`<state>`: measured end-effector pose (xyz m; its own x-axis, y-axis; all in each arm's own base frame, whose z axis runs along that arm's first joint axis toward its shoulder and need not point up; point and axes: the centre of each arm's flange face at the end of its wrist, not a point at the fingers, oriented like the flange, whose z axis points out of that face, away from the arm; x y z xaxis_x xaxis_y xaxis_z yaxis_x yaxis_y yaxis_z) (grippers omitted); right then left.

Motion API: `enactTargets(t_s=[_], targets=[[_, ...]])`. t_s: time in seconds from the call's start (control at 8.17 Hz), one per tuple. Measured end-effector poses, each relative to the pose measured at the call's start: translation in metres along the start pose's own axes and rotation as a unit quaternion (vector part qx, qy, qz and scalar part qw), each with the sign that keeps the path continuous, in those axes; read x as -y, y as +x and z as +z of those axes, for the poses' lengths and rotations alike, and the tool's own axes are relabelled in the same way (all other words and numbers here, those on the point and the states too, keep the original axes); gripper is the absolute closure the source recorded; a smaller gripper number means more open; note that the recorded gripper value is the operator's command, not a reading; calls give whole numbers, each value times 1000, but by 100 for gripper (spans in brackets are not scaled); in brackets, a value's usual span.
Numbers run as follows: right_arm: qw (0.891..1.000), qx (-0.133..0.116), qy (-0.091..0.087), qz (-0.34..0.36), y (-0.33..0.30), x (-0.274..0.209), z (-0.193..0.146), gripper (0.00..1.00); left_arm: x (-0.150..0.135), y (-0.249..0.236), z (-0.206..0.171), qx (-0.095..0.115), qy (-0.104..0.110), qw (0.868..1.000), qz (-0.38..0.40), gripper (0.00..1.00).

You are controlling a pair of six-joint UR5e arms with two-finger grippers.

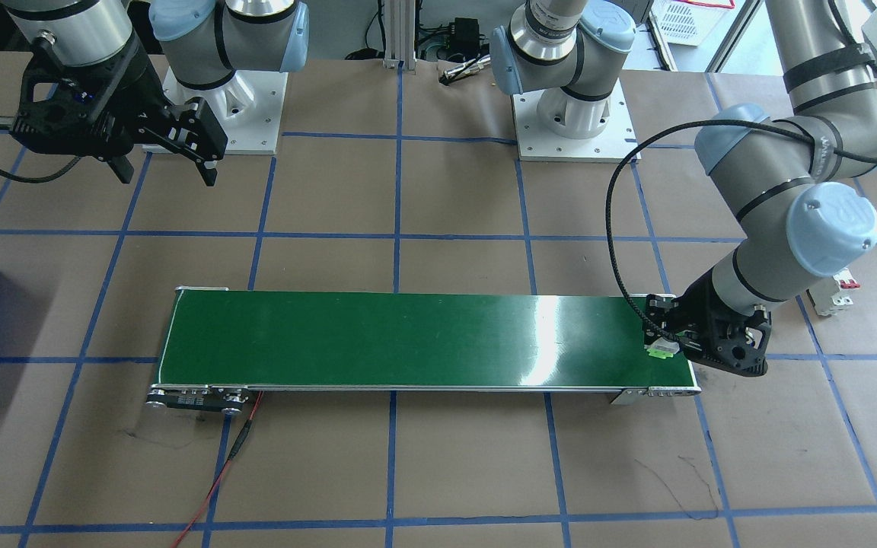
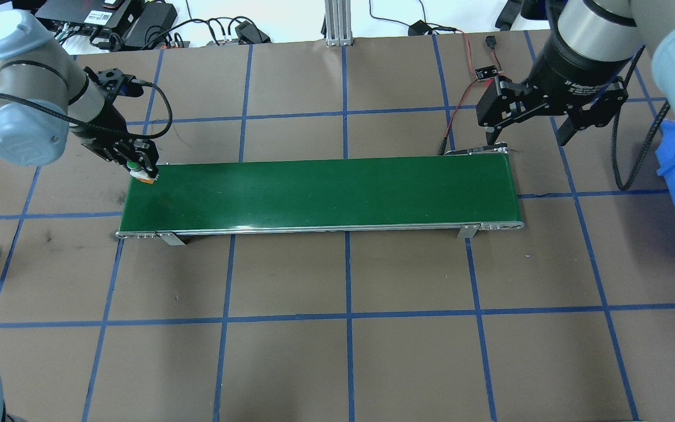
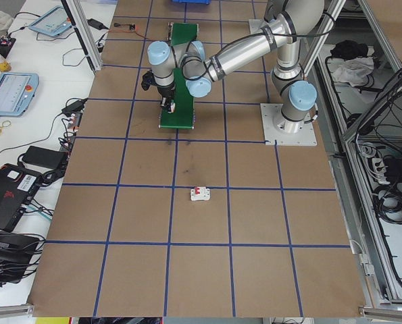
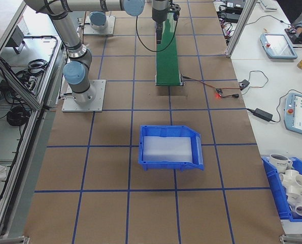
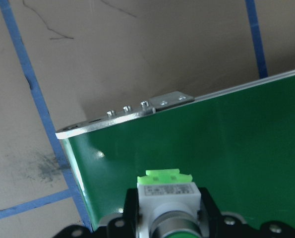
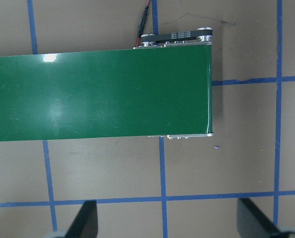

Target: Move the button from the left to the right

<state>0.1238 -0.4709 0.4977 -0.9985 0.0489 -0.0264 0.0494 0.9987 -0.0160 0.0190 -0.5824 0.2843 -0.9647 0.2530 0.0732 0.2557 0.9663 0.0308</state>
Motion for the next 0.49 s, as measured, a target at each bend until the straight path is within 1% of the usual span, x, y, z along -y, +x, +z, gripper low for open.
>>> enactTargets(t_s=[0.12,0.24,0.49], targets=[[1000,0,-1,0,0,0,0,0,-2,1,11,-2,-4,1000,0,81],[1000,0,-1,0,0,0,0,0,-3,1,16,-3,-7,1000,0,1],[1000,0,-1,-1,-1,-1,0,0,-4,0,17,0,-13,1000,-3,0]])
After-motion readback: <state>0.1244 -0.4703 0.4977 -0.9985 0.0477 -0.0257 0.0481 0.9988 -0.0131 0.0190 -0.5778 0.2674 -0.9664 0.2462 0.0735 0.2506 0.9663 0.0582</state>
